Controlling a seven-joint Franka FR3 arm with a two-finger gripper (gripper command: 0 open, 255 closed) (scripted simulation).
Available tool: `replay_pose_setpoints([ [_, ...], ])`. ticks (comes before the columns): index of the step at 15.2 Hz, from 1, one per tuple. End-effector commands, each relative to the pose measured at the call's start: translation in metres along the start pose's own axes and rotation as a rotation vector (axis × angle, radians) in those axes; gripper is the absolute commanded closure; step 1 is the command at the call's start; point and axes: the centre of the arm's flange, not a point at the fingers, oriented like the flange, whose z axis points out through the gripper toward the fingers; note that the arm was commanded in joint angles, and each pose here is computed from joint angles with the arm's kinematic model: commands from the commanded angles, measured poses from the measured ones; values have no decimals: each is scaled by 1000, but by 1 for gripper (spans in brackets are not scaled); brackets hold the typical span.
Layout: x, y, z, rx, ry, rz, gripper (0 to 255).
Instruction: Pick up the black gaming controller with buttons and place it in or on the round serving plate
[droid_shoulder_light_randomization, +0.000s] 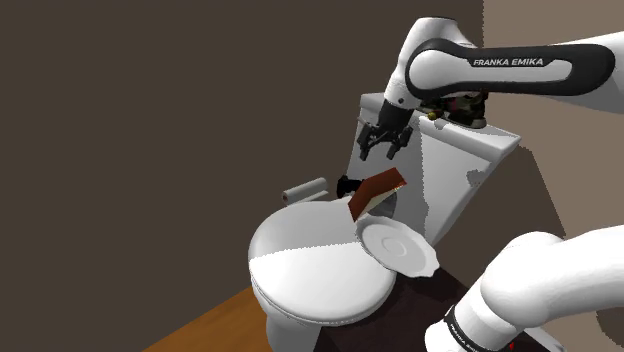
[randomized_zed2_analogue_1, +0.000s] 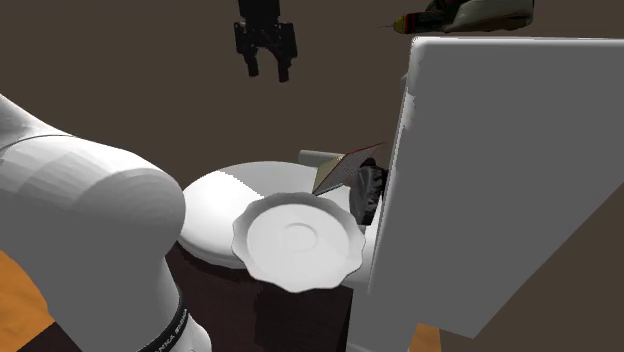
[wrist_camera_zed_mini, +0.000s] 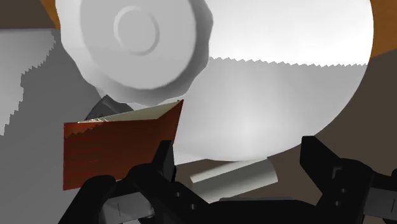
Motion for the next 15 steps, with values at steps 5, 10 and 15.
replay_pose_setpoints([
  [5,66,0,49,-44,-16,166,0],
  [10,118,9,91,-81,-29,303,0],
  [15,168,27,133,-118,-43,440,0],
])
